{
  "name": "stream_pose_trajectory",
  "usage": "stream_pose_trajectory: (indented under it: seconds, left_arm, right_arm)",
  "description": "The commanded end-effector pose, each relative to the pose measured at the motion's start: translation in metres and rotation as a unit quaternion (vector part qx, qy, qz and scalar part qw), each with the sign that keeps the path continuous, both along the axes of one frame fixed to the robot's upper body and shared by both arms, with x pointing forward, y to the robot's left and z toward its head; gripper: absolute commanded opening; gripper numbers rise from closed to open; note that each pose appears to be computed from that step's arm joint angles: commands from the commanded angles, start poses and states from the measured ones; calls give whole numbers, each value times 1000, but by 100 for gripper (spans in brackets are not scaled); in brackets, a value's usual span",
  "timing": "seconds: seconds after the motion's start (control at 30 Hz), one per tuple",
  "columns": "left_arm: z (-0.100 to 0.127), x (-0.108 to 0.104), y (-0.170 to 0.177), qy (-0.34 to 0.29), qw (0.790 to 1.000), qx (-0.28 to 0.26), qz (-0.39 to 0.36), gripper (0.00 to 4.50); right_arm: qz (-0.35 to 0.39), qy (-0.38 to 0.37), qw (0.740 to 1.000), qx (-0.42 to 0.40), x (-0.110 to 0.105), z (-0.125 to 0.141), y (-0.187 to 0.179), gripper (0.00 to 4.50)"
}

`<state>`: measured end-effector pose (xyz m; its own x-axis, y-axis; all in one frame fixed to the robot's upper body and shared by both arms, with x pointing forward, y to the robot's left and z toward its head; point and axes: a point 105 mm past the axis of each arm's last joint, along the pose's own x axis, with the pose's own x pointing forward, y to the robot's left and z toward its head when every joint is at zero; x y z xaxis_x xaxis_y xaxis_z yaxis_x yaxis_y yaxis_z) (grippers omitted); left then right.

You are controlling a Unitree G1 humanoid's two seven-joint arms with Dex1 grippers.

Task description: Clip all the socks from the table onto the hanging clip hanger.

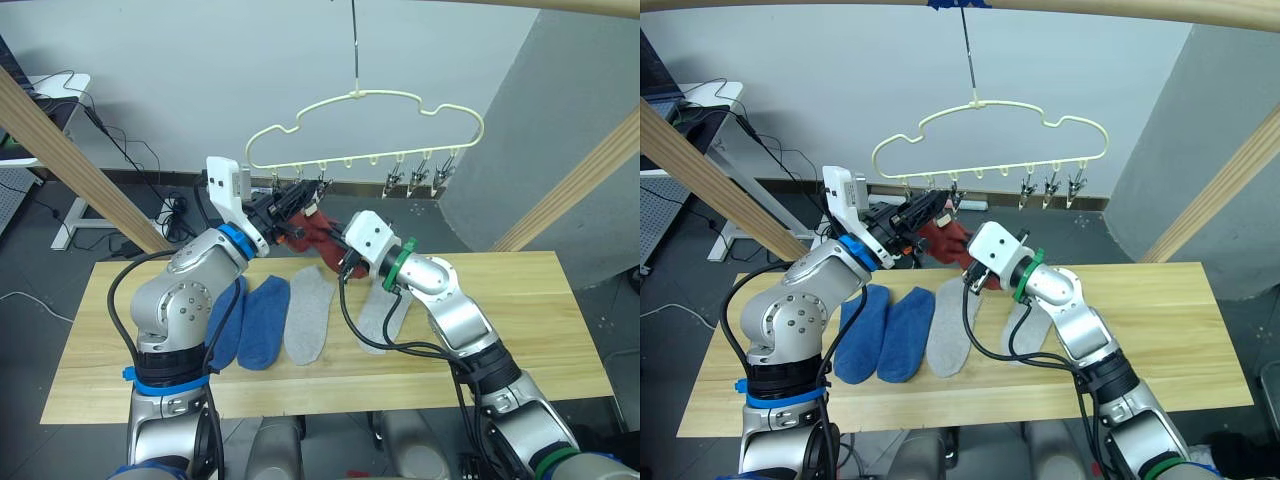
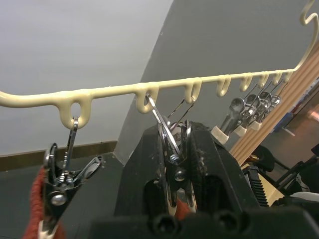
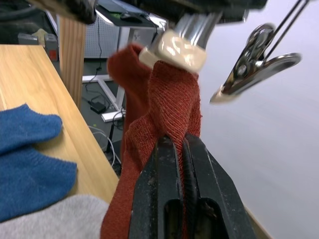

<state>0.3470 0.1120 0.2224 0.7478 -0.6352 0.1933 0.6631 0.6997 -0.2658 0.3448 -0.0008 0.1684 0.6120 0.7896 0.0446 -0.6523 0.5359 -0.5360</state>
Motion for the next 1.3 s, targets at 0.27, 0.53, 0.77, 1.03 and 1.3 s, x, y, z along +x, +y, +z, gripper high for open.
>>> stream_pose_trajectory:
  seconds: [0.27, 0.53, 0.77, 1.03, 1.3]
  left_arm:
    - [22, -10, -2, -42, 999, -5, -17, 30]
    - [19, -11, -6, -36, 999, -9, -25, 30]
    - [17, -14, -9, -26, 999, -10, -36, 30]
    - [11, -14, -5, -20, 999, -1, -31, 30]
    - [8, -13, -2, -22, 1000, 9, -19, 30]
  right_arm:
    - [33, -52, 998, 8, -11, 15, 9, 0]
    - [44, -64, 997, 0, -13, 15, 11, 0]
    - [38, -69, 997, 13, -8, 23, 14, 0]
    - [33, -80, 995, 39, -5, 35, 17, 0]
    - [40, -74, 995, 59, -8, 41, 18, 0]
